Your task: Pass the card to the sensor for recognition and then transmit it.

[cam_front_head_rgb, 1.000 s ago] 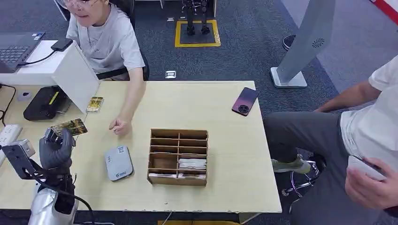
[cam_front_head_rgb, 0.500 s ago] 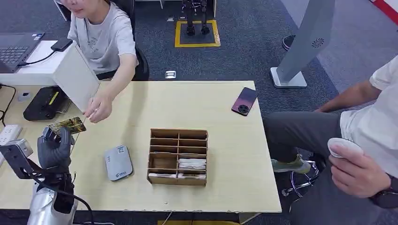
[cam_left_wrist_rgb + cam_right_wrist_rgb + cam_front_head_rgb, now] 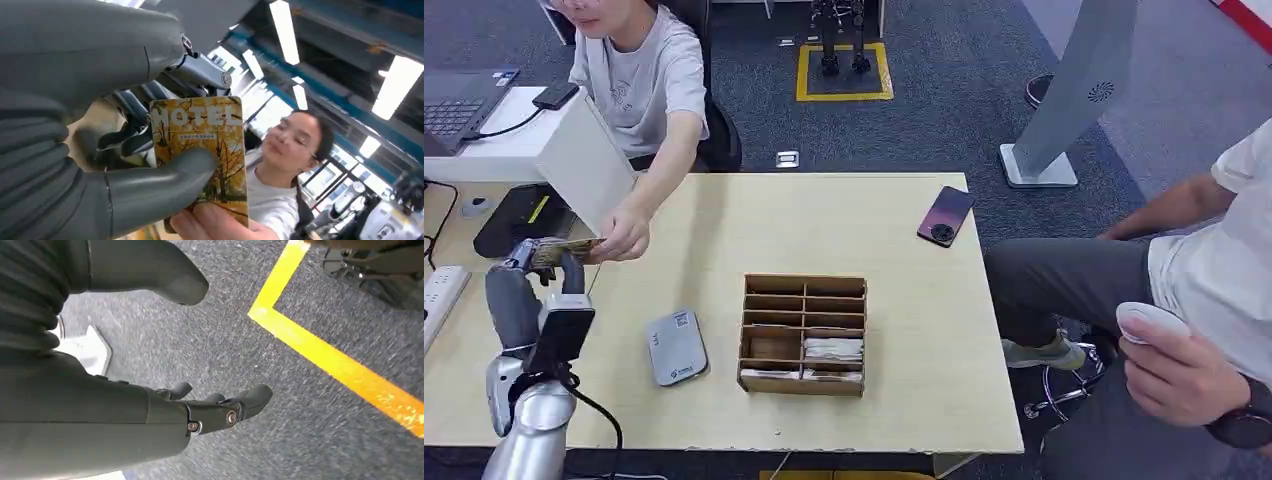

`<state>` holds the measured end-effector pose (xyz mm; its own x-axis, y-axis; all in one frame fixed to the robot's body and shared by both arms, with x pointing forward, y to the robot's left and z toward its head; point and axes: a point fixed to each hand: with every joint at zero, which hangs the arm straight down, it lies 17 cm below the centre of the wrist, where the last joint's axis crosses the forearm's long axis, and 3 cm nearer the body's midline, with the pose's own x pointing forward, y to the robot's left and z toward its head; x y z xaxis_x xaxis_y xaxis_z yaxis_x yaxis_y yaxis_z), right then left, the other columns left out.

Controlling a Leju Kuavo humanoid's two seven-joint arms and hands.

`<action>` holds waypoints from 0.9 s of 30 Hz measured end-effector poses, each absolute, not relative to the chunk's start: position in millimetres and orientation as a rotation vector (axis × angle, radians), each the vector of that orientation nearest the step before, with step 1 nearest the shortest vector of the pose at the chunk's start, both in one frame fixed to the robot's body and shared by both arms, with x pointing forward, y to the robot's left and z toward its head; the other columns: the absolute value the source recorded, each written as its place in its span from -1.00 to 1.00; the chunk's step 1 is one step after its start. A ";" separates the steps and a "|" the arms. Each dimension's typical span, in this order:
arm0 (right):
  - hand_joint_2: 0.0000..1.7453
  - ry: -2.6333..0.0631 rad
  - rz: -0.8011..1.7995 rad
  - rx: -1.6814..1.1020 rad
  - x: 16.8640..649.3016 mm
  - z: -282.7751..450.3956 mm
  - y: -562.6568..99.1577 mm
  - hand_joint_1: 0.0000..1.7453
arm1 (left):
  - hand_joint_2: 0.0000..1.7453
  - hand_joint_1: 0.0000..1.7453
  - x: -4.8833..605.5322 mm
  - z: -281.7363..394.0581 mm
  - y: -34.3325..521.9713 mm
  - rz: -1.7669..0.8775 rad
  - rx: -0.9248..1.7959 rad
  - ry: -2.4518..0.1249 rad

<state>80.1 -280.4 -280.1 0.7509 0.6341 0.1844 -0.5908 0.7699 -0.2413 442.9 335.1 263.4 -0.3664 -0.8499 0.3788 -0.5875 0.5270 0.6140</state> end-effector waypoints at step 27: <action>1.00 -0.255 0.721 -0.168 79.5 -280.3 -279.1 -1.00 | 1.00 1.00 450.4 253.4 339.4 -0.594 1.224 -2.058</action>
<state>79.5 -279.1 -280.3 0.7222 0.6700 0.1719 -0.6293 0.7396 -0.2386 450.4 339.4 253.4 -0.3426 -0.8875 0.3083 -0.5870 0.4584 0.6673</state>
